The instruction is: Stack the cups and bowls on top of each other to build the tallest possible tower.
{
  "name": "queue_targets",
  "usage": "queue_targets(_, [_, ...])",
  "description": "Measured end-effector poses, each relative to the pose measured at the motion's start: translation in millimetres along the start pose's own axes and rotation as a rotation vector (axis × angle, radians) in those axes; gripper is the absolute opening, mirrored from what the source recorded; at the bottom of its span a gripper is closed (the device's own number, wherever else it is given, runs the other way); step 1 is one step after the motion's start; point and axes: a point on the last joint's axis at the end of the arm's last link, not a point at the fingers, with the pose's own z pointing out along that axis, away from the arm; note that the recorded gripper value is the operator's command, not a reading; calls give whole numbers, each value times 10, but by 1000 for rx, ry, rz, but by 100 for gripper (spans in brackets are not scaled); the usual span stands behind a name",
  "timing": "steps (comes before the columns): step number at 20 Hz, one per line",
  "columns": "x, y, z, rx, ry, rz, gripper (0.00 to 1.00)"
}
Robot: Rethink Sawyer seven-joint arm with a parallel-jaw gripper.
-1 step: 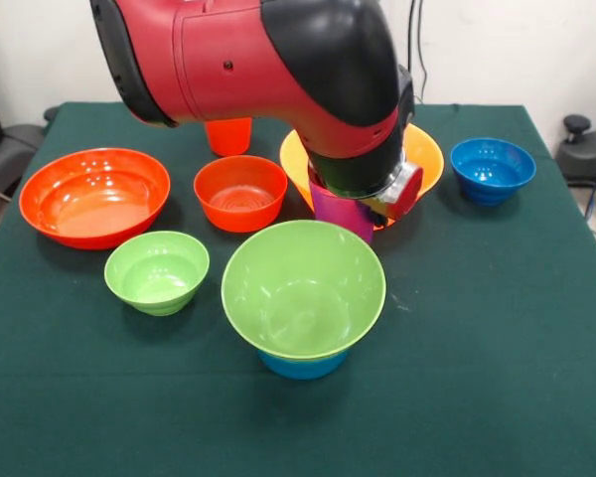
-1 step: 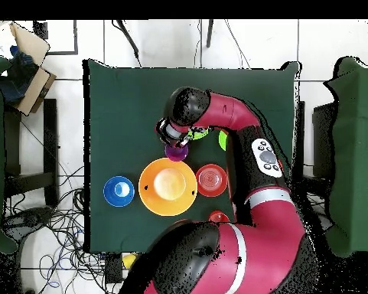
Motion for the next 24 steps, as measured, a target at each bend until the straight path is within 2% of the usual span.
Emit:
queue_targets(9, [27,32,-275,-1,-10,-1,0])
queue_targets(11, [50,47,-411,-5,-15,-1,0])
queue_targets(12, [79,65,-575,-13,-25,0,0])
queue_targets(17, [164,107,-950,-32,-55,-2,0])
queue_targets(24, [387,204,-1611,-66,-121,-14,0])
